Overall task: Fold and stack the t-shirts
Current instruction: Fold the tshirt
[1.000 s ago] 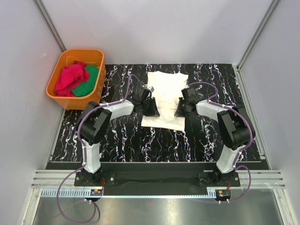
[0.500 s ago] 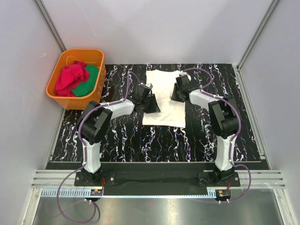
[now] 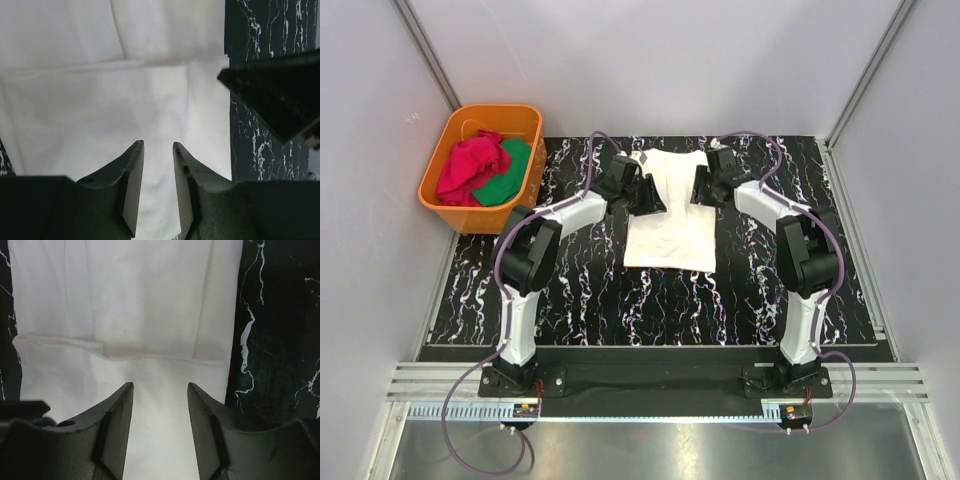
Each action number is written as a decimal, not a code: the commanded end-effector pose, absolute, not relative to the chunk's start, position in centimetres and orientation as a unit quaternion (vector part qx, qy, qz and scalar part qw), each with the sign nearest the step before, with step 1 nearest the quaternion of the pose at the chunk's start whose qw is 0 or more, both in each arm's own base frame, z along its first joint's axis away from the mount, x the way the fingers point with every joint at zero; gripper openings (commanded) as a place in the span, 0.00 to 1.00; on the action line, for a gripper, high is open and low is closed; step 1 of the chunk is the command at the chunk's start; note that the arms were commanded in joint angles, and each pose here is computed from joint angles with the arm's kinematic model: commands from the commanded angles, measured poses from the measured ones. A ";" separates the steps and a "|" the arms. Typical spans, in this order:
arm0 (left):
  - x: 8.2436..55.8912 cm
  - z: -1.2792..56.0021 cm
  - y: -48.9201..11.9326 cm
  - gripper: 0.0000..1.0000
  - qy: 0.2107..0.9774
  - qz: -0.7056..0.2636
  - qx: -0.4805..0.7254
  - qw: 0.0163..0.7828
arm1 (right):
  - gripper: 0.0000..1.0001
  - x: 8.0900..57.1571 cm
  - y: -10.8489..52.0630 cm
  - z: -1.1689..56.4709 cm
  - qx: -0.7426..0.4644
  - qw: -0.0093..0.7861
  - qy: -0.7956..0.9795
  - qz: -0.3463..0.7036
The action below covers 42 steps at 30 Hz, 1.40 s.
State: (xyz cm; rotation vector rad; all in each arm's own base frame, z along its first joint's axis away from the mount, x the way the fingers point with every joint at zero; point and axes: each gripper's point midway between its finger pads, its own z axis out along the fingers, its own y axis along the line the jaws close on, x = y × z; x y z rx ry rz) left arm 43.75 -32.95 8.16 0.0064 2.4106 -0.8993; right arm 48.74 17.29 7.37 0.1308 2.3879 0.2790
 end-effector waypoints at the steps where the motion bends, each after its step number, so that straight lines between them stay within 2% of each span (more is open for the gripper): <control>1: 45.7 8.4 -33.7 0.34 0.885 -0.381 0.023 0.268 | 0.55 48.1 17.8 9.2 0.038 0.361 0.917 0.166; 6: 47.1 5.1 -31.1 0.33 0.899 -0.358 -0.010 0.252 | 0.52 48.9 16.2 6.5 0.077 0.332 0.915 0.215; 12: 47.9 1.8 -27.5 0.33 0.918 -0.318 -0.058 0.228 | 0.37 49.9 13.2 2.0 0.124 0.302 0.922 0.207; 14: 47.9 1.7 -27.2 0.33 0.916 -0.323 -0.070 0.225 | 0.31 49.5 13.0 0.5 0.129 0.283 0.929 0.202; 17: 47.8 3.3 -27.8 0.35 0.908 -0.345 -0.065 0.230 | 0.30 49.1 12.4 0.0 0.132 0.273 0.935 0.186; 18: 47.5 3.7 -28.1 0.39 0.905 -0.352 -0.060 0.231 | 0.30 49.1 12.3 0.6 0.127 0.278 0.934 0.185; 19: 47.6 4.8 -28.4 0.46 0.898 -0.364 -0.055 0.240 | 0.31 49.2 12.3 1.2 0.126 0.285 0.932 0.186; 23: 47.9 9.7 -28.1 0.54 0.885 -0.368 -0.036 0.282 | 0.46 49.1 12.4 3.6 0.120 0.296 0.927 0.198; 24: 48.1 10.4 -27.7 0.55 0.885 -0.363 -0.033 0.291 | 0.50 48.9 12.4 4.0 0.124 0.294 0.925 0.205; 27: 48.9 11.9 -26.0 0.56 0.885 -0.333 -0.022 0.323 | 0.54 48.5 13.0 5.0 0.124 0.289 0.919 0.238; 31: 49.8 11.2 -24.1 0.50 0.894 -0.296 -0.003 0.336 | 0.59 48.1 14.0 4.9 0.116 0.280 0.915 0.264; 34: 50.2 9.5 -24.0 0.45 0.901 -0.293 0.002 0.321 | 0.59 48.0 14.4 4.4 0.112 0.272 0.915 0.277; 42: 51.7 6.3 -24.7 0.45 0.907 -0.294 0.007 0.300 | 0.51 48.4 14.7 3.5 0.113 0.264 0.913 0.288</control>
